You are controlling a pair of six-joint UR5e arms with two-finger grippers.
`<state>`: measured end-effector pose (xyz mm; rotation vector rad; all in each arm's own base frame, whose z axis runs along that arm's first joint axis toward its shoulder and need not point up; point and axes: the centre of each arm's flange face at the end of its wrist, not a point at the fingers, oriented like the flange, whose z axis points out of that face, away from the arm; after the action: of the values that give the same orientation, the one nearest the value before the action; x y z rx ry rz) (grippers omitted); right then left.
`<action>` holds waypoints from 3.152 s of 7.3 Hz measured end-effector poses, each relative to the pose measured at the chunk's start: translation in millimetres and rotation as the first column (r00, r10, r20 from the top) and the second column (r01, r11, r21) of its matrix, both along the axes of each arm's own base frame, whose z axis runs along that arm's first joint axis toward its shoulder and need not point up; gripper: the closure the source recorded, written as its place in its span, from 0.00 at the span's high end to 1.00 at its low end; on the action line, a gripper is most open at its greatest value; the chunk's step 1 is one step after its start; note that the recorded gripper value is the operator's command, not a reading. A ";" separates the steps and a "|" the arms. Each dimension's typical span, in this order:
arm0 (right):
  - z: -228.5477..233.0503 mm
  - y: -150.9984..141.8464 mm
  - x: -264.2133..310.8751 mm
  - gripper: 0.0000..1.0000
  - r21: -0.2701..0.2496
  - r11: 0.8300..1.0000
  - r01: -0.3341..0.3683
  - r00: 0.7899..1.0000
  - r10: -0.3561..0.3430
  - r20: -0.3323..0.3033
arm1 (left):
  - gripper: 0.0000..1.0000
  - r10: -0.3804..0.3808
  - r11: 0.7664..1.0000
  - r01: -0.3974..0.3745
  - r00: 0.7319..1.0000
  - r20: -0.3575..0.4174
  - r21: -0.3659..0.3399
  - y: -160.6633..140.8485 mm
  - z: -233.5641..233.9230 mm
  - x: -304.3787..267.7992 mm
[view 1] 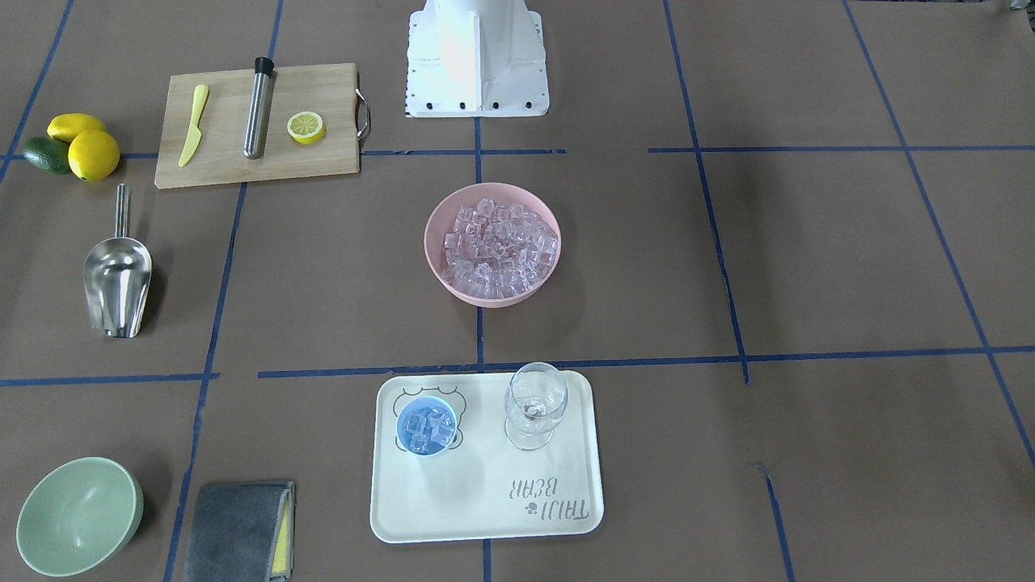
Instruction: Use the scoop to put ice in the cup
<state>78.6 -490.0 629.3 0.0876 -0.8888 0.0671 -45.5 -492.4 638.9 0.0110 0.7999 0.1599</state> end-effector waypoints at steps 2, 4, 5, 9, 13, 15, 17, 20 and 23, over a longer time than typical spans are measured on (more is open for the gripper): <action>2.1 19.6 -0.3 1.00 -0.026 1.000 -0.001 1.000 0.001 -0.001 | 1.00 0.000 1.000 0.000 1.000 0.003 0.001 -0.1 -0.3 -0.3; 17.0 44.3 -1.0 1.00 -0.055 0.998 0.000 1.000 0.000 -0.006 | 1.00 0.000 1.000 0.000 1.000 0.004 0.001 -0.6 -0.5 -0.1; 20.2 47.7 -0.5 1.00 -0.058 0.998 -0.001 1.000 0.000 -0.019 | 1.00 0.000 1.000 0.000 1.000 0.004 0.001 -0.8 -0.6 0.2; 18.2 43.9 2.5 1.00 -0.042 0.999 -0.004 0.998 0.001 -0.069 | 1.00 0.000 1.000 0.000 1.000 0.005 0.001 -0.9 -0.7 0.1; 17.8 42.9 4.0 1.00 -0.042 0.999 -0.008 0.996 0.004 -0.091 | 1.00 -0.004 1.000 0.004 1.000 0.000 -0.003 -1.2 -0.8 0.5; 19.0 43.2 4.0 1.00 -0.047 0.999 -0.009 0.996 0.004 -0.090 | 1.00 -0.016 1.000 0.016 1.000 -0.002 -0.021 -0.5 1.3 0.8; 19.3 43.3 3.7 1.00 -0.050 0.999 -0.009 0.996 0.005 -0.086 | 1.00 -0.051 0.997 0.051 0.999 0.000 -0.054 -1.0 0.5 0.2; 19.3 43.9 3.2 1.00 -0.055 0.998 -0.010 0.997 0.005 -0.079 | 1.00 -0.087 0.993 0.087 0.996 0.005 -0.080 -3.7 -2.8 -0.5; 22.6 44.9 3.0 1.00 -0.063 0.998 -0.010 0.997 0.005 -0.077 | 1.00 -0.089 0.993 0.089 0.996 0.005 -0.078 -5.2 -5.1 -0.6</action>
<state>81.6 -445.1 651.8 0.0342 -0.8092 0.0984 -46.1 -497.6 633.8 -0.0268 0.8017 0.0439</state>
